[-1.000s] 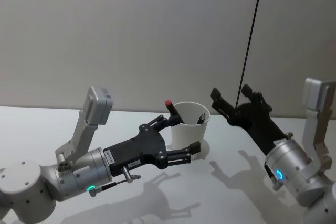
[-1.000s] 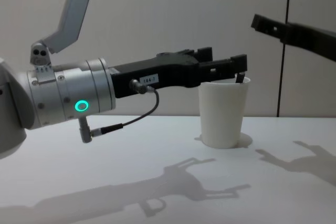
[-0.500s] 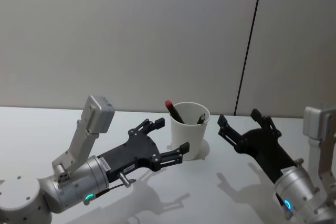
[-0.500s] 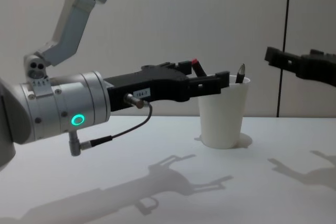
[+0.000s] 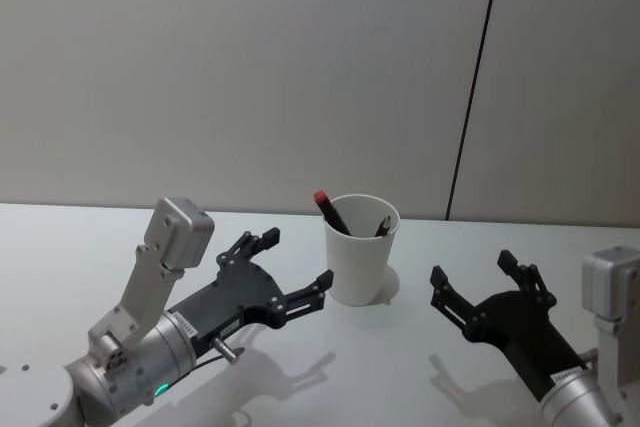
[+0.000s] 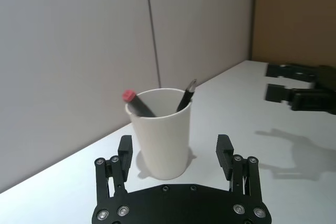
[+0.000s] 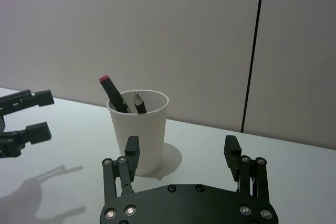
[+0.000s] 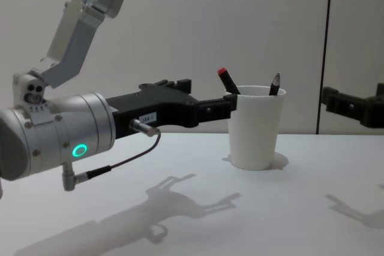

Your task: Place the pen into the pen holder.

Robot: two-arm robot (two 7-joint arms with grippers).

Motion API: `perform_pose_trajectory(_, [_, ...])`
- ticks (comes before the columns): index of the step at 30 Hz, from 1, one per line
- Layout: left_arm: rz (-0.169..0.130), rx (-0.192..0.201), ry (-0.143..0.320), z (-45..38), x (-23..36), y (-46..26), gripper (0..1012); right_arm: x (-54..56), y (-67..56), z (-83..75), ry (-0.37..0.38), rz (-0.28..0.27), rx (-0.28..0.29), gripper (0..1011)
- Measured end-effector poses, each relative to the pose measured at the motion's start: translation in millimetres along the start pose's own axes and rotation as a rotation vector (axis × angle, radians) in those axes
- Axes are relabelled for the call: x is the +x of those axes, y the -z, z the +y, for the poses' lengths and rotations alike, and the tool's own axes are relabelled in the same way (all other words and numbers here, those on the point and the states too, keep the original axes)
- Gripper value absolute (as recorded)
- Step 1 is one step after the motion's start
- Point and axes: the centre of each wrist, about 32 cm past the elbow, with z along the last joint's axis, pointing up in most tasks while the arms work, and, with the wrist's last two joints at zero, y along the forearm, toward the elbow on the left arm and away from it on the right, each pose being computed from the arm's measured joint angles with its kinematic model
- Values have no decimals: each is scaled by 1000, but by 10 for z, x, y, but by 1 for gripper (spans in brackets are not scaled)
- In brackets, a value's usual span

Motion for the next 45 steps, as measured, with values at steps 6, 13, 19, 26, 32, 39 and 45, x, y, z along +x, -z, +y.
perform_pose_trajectory(6, [-27, 16, -73, 65, -65, 6, 1000, -27, 15, -93, 13, -23, -13, 1001])
perform_pose_trajectory(13, [-60, 33, -156, 137, -134, 7, 1000, -35, 17, -115, 16, -29, -16, 1001])
perform_pose_trajectory(19, [-88, 44, -224, 198, -191, 6, 1000, -35, 17, -115, 16, -29, -16, 1001])
perform_pose_trajectory(26, [-123, 54, -306, 269, -261, 2, 1000, -37, 17, -115, 16, -28, -16, 1001])
perform_pose_trajectory(32, [-148, 59, -361, 318, -308, -4, 1000, -38, 18, -115, 16, -28, -16, 1001])
perform_pose_trajectory(39, [-153, 60, -372, 328, -318, -5, 1000, -38, 18, -115, 16, -28, -16, 1001])
perform_pose_trajectory(45, [-153, 60, -373, 327, -318, -6, 1000, -38, 18, -115, 15, -28, -16, 1001])
